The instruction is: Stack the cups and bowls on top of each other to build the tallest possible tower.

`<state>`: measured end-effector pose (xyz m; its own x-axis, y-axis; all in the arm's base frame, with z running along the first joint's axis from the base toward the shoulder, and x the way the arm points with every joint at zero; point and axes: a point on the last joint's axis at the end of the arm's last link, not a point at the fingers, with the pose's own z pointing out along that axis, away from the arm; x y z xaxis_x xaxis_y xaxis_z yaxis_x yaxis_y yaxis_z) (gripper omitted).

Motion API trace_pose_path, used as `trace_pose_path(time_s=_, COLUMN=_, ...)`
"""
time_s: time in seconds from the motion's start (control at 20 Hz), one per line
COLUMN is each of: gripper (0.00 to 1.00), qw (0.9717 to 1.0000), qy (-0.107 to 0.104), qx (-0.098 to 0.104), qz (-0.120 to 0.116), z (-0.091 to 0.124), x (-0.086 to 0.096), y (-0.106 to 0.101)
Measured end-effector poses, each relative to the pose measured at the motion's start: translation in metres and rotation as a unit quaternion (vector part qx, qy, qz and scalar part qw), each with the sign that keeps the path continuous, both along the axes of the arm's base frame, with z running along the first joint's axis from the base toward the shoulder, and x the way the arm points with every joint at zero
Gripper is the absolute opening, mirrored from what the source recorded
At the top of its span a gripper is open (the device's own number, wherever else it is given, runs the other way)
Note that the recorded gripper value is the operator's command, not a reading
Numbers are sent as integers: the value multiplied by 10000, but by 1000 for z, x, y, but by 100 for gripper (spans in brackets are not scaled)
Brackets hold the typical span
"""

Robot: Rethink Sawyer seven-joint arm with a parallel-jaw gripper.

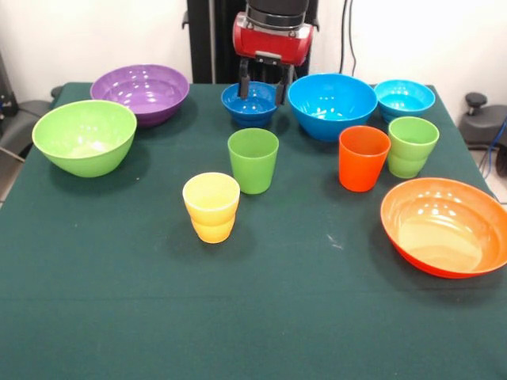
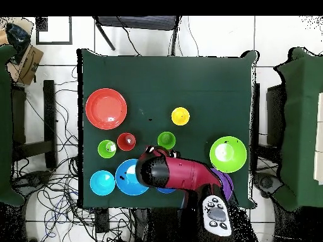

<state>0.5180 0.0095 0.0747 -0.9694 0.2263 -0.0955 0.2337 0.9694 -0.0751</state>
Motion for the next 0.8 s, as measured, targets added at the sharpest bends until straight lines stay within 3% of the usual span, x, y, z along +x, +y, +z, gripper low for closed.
trace_pose_path(time_s=0.35, gripper=100, qw=9999, qy=119, qx=96, qz=6, z=-11, x=-5, y=5)
trace_pose_path(time_s=0.8, gripper=100, qw=9986, qy=307, qx=392, qz=155, z=-24, x=-17, y=33)
